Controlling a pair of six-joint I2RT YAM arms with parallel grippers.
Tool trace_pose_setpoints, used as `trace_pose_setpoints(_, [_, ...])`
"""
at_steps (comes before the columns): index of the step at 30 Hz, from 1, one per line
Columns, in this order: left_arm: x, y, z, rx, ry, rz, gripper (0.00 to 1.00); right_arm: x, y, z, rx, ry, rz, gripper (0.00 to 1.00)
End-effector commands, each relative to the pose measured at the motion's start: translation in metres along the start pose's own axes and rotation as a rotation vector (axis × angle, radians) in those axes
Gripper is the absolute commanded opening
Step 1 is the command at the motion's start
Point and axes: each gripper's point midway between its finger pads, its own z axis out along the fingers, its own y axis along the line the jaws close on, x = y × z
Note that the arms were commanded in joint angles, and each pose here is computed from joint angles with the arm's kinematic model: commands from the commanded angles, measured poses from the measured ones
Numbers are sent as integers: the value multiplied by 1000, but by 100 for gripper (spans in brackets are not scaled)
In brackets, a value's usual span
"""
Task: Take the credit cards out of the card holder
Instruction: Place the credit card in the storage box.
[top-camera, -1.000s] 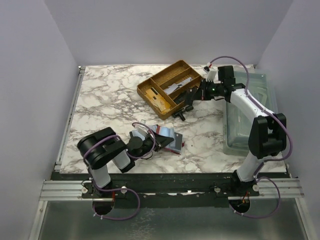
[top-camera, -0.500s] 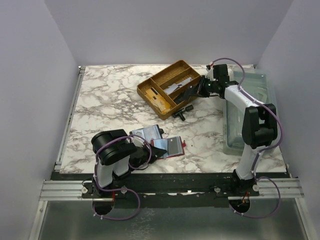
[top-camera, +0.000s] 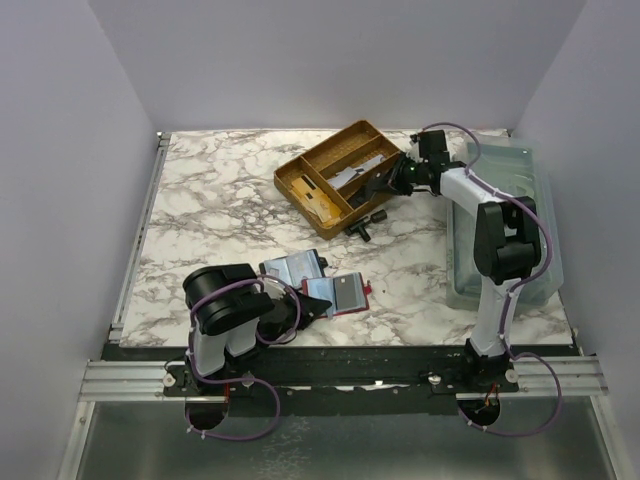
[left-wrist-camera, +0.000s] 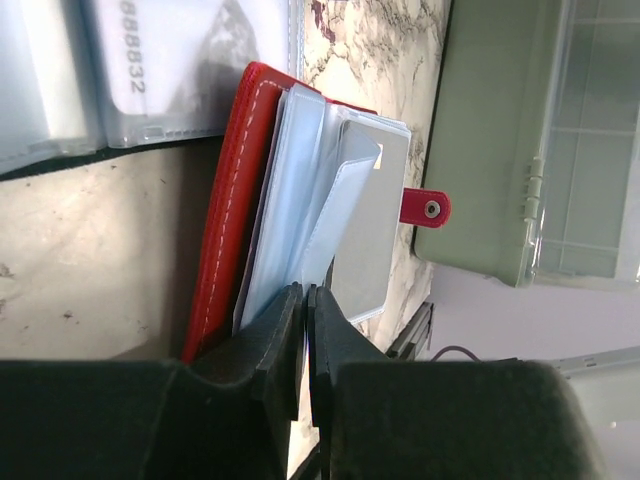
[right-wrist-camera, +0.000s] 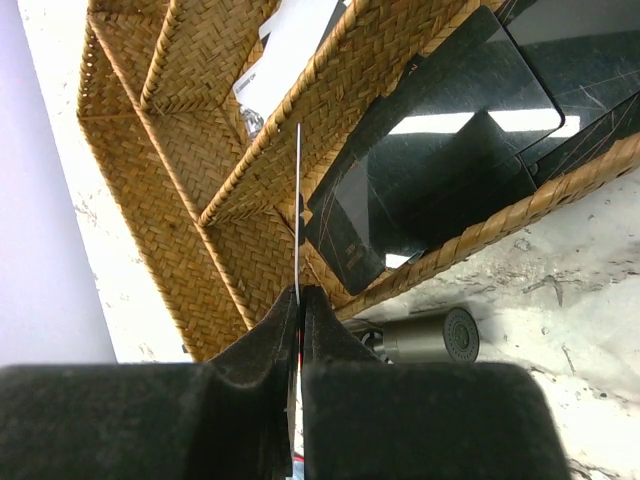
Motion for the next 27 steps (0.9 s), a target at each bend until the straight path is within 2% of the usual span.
trace_pose_setpoints(1, [-14, -7, -17, 52, -62, 16, 15, -6, 1, 11, 5, -14, 32, 4])
trace_pose_setpoints(7, [-17, -10, -19, 59, -77, 22, 16, -6, -2, 18, 8, -6, 73, 8])
trace_pose_setpoints(11, [-19, -11, -20, 58, -83, 29, 17, -8, -1, 20, 3, -2, 67, 22])
trace_pose_setpoints(16, [-19, -12, -20, 47, -83, 47, 18, -10, 1, 10, 19, -21, 29, 31])
trace_pose_setpoints(22, [-16, -13, -18, 1, -61, 109, 20, -11, 11, -13, 18, -50, -31, 32])
trace_pose_setpoints(27, [-20, -23, -17, -91, -54, 283, 31, -9, 27, -33, -39, -60, -137, 32])
